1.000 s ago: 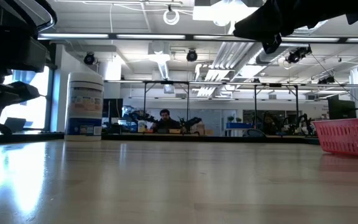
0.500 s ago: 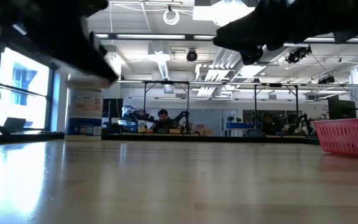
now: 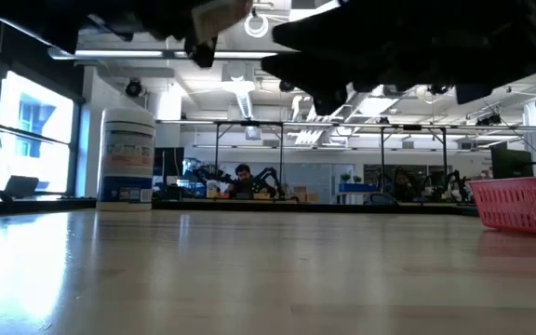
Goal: Pick & Place First Aid Supplies
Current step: Put the orange ointment pack into the bottom red basket
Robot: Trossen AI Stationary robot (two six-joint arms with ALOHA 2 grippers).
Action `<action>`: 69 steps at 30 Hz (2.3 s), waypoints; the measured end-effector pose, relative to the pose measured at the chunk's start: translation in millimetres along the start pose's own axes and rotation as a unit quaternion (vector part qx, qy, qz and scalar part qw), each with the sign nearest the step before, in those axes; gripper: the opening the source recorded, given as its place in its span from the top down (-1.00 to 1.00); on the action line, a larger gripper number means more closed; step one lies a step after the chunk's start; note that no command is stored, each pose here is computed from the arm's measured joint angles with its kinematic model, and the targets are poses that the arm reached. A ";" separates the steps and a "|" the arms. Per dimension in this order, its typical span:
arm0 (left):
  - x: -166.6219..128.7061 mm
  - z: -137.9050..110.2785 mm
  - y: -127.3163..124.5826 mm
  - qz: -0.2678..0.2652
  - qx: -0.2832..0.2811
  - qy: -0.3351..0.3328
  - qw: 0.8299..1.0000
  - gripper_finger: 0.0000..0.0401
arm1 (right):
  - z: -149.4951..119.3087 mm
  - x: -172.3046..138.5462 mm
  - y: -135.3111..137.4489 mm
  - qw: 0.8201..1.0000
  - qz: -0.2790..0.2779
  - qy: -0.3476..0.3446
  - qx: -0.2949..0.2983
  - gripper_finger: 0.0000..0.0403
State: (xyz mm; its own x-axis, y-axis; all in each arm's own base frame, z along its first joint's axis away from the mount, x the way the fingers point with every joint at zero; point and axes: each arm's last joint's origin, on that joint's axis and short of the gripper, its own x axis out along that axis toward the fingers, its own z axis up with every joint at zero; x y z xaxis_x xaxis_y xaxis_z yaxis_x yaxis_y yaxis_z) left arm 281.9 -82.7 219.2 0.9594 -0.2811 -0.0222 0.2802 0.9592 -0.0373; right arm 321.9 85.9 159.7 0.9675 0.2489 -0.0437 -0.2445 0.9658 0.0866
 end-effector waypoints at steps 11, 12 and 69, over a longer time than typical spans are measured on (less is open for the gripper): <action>11.4 -10.3 4.4 -0.017 0.021 -0.041 0.999 1.00 | 5.8 22.2 -0.1 1.000 -0.016 -0.014 -0.016 0.00; 11.7 -10.2 4.1 -0.019 0.020 -0.044 0.999 1.00 | 6.7 22.1 0.6 0.999 -0.005 -0.018 -0.028 0.00; -22.8 4.0 5.4 0.033 -0.035 0.112 0.993 0.09 | 39.7 -6.3 16.0 0.936 -0.109 0.334 0.013 1.00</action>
State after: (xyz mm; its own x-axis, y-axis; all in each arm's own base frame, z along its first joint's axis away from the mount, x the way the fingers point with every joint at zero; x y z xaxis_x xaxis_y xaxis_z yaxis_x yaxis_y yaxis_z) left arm 261.7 -71.0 223.5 0.9426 -0.2247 -0.2472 0.2063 0.9735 -0.0982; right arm 314.4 96.8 200.9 0.7368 0.0445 -0.6746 -0.0362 0.9990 0.0264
